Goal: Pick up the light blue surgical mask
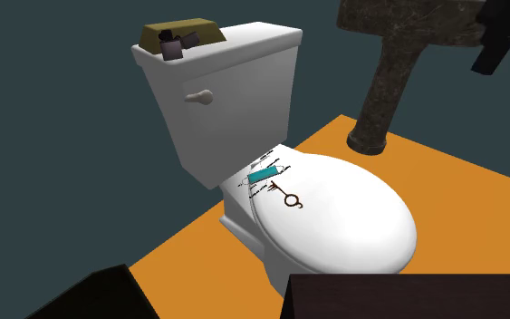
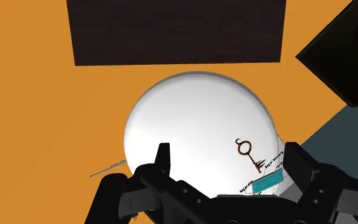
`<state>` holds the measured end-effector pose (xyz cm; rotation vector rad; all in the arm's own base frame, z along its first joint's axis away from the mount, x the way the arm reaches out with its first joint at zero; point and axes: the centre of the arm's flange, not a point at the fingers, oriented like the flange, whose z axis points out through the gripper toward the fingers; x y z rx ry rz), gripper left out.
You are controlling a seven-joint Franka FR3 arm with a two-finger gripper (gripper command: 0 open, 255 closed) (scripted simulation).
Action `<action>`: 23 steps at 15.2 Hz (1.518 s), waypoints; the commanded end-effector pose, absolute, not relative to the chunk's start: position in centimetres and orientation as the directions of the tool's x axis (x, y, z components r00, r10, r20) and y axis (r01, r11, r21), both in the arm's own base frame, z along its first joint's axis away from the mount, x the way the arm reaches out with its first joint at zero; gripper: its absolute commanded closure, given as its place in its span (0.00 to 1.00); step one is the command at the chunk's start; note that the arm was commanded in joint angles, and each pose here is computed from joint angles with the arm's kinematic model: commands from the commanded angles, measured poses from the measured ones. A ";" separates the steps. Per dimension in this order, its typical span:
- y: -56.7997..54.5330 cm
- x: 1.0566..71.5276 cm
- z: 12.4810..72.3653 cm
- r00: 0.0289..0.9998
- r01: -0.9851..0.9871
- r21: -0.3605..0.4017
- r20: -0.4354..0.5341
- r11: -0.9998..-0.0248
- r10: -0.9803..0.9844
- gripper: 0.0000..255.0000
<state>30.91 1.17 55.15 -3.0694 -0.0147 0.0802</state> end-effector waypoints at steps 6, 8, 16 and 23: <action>3.5 34.6 50.4 0.999 0.021 -0.085 -0.045 -0.996 0.025 0.00; 4.5 36.1 48.5 0.999 0.026 -0.090 -0.042 -0.996 0.030 0.00; 8.6 42.1 41.1 0.998 0.047 -0.112 -0.031 -0.993 0.051 0.00; 12.3 47.3 34.7 0.997 0.066 -0.131 -0.021 -0.989 0.069 0.00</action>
